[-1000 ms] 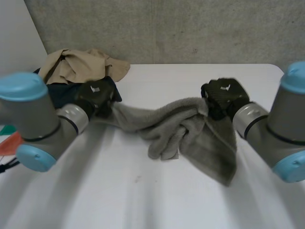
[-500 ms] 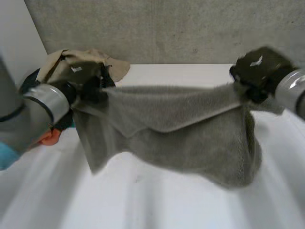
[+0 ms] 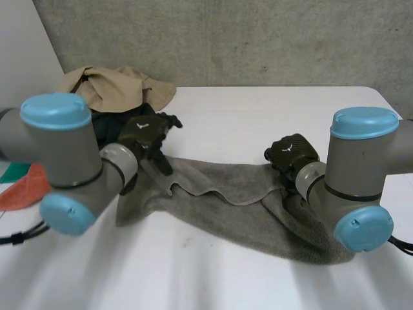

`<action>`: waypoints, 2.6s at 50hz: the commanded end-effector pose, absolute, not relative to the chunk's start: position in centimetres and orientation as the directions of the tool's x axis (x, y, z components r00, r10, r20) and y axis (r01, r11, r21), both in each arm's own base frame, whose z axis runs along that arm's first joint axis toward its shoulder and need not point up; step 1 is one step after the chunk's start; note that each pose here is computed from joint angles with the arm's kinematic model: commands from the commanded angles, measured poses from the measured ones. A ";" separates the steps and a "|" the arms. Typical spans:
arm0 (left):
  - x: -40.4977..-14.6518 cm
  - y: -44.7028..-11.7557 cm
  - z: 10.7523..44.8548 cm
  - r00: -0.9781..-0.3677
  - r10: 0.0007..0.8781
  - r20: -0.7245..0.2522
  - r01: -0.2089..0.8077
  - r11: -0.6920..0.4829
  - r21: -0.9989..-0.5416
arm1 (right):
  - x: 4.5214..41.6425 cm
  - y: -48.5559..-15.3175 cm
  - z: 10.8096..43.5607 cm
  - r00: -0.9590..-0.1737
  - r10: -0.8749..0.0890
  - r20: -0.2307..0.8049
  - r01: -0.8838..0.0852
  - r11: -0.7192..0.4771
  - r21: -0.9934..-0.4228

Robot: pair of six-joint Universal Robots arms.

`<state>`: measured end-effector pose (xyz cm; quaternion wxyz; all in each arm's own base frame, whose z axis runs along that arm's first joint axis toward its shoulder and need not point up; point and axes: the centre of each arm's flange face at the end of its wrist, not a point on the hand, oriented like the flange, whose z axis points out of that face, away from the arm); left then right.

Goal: Fold the laundry.

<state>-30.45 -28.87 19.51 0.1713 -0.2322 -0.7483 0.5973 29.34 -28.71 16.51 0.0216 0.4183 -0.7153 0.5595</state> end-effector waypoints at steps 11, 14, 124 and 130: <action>-32.7 -25.7 14.4 -0.744 0.609 -0.276 0.361 0.019 -0.932 | 28.4 -27.5 16.2 -0.641 -0.594 0.486 -0.633 0.051 -0.773; -32.2 -26.9 14.0 -0.758 0.562 -0.330 0.406 0.011 -0.914 | 28.3 -27.2 16.0 -0.638 -0.600 0.482 -0.636 0.058 -0.769; -34.3 -38.0 32.3 -0.910 0.285 -0.301 0.061 -0.626 -0.778 | 25.8 -36.0 31.2 -0.732 -0.153 0.664 -0.614 -0.273 -0.740; -32.9 -36.9 39.7 -0.950 0.256 -0.180 -0.106 -0.804 -0.585 | 26.1 -36.2 36.8 -0.845 0.024 0.534 -0.459 -0.546 -0.701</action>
